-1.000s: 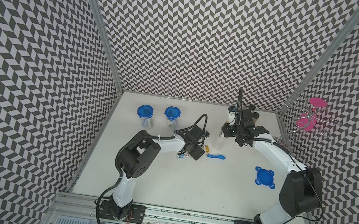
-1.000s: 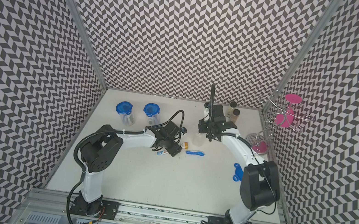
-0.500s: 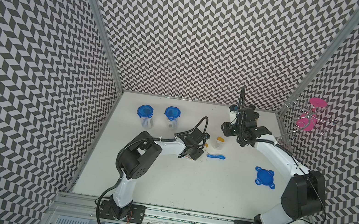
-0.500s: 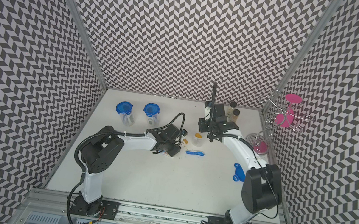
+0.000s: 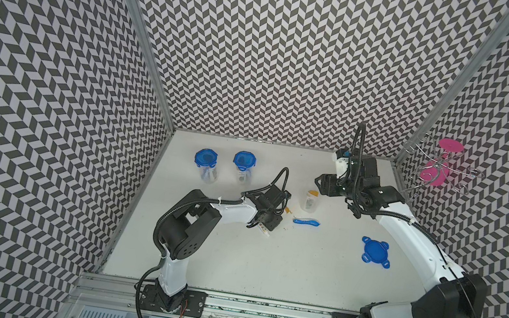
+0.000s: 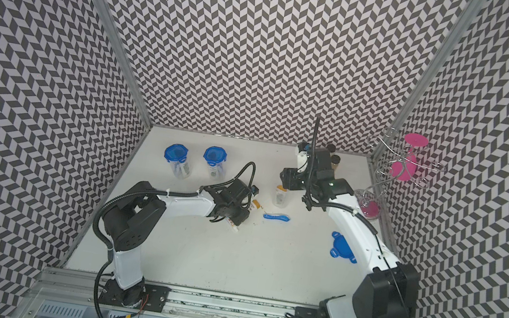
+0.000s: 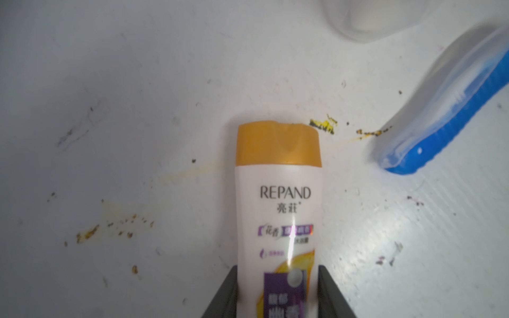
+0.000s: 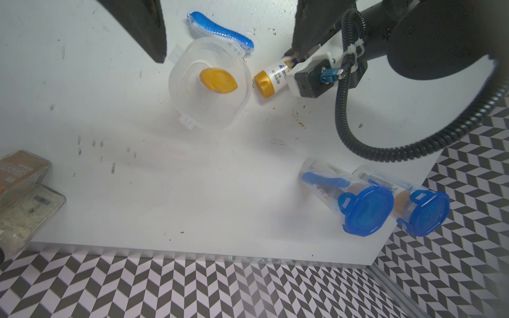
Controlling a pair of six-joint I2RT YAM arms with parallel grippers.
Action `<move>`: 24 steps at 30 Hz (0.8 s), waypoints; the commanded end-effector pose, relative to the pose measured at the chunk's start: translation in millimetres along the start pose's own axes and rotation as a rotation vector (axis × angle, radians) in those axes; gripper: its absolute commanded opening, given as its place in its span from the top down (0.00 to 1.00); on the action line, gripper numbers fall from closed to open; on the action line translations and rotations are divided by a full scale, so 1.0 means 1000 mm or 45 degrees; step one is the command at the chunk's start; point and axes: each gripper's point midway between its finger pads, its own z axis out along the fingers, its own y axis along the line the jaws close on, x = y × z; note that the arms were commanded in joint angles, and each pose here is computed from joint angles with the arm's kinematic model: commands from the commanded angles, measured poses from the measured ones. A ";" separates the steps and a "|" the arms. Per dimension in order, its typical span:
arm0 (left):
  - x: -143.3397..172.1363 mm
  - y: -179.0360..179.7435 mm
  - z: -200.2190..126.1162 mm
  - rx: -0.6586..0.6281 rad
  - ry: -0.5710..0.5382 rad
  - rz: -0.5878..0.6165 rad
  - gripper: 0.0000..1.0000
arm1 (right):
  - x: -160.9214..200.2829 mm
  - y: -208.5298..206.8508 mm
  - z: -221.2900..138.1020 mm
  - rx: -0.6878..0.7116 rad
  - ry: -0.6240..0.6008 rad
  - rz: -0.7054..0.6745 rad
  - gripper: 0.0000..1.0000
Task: Pack away toiletry kits
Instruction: Pick up the toiletry item from the center of the board.
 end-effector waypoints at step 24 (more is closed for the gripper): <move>-0.121 -0.070 -0.198 0.353 -0.711 -0.017 1.00 | 0.025 0.102 -0.027 -0.911 0.056 0.052 0.17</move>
